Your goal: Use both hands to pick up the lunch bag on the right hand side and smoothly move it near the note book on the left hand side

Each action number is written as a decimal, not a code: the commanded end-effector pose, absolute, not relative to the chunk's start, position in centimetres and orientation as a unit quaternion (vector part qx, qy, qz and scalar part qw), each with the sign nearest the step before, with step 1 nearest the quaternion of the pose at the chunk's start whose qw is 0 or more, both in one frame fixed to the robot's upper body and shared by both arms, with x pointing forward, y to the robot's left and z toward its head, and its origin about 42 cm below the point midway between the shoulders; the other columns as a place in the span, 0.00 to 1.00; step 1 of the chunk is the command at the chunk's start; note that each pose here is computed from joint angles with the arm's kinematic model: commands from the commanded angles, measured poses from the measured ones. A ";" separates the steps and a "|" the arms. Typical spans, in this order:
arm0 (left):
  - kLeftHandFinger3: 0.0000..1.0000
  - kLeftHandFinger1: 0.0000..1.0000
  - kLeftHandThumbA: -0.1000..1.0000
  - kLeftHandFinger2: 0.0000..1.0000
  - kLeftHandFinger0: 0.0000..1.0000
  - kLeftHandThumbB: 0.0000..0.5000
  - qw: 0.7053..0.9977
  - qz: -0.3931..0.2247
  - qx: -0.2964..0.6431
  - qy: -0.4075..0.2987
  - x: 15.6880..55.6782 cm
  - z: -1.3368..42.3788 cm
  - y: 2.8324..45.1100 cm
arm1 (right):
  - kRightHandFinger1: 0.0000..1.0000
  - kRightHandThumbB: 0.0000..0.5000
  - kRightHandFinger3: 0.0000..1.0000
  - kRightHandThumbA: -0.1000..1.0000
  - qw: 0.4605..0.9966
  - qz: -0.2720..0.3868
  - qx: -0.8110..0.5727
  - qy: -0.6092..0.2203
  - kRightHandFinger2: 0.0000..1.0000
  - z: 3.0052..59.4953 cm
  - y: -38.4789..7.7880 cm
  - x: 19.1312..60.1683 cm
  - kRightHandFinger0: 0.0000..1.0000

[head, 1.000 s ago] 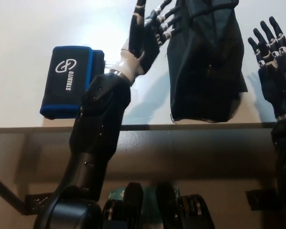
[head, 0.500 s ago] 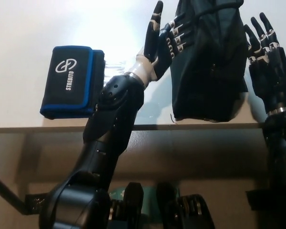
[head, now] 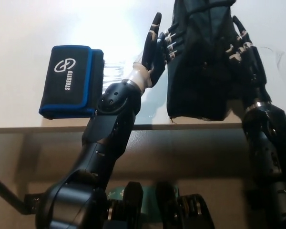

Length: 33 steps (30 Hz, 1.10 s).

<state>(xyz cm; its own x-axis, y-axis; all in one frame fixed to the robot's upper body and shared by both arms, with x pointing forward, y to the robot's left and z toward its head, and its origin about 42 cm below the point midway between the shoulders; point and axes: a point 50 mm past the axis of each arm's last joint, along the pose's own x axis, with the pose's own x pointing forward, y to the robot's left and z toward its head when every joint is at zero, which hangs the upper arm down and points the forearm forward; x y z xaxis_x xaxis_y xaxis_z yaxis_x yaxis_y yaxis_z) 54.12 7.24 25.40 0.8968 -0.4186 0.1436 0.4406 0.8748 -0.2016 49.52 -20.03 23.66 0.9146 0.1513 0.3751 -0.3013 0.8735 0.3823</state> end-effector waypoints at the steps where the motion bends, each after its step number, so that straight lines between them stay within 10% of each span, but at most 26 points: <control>1: 1.00 1.00 1.00 1.00 1.00 0.86 0.962 -0.234 -0.082 -0.113 54.5 28.7 7.0 | 1.00 0.65 1.00 1.00 0.940 0.169 0.212 -0.209 1.00 27.2 -16.6 50.8 1.00; 33: 1.00 1.00 1.00 1.00 1.00 0.81 0.966 -0.172 -0.060 -0.186 52.6 29.4 14.1 | 1.00 0.70 1.00 1.00 0.924 0.250 0.220 -0.186 1.00 28.1 -7.4 52.9 1.00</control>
<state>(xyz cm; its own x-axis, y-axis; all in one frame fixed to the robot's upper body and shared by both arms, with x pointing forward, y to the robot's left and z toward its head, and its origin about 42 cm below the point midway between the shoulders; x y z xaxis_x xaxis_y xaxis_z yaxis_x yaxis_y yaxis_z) 52.87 14.09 26.38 0.9107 -0.3137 0.2687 0.3419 0.9375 -0.0643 52.52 -11.22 24.23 0.8960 0.2751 0.3485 -0.4064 0.8242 0.3943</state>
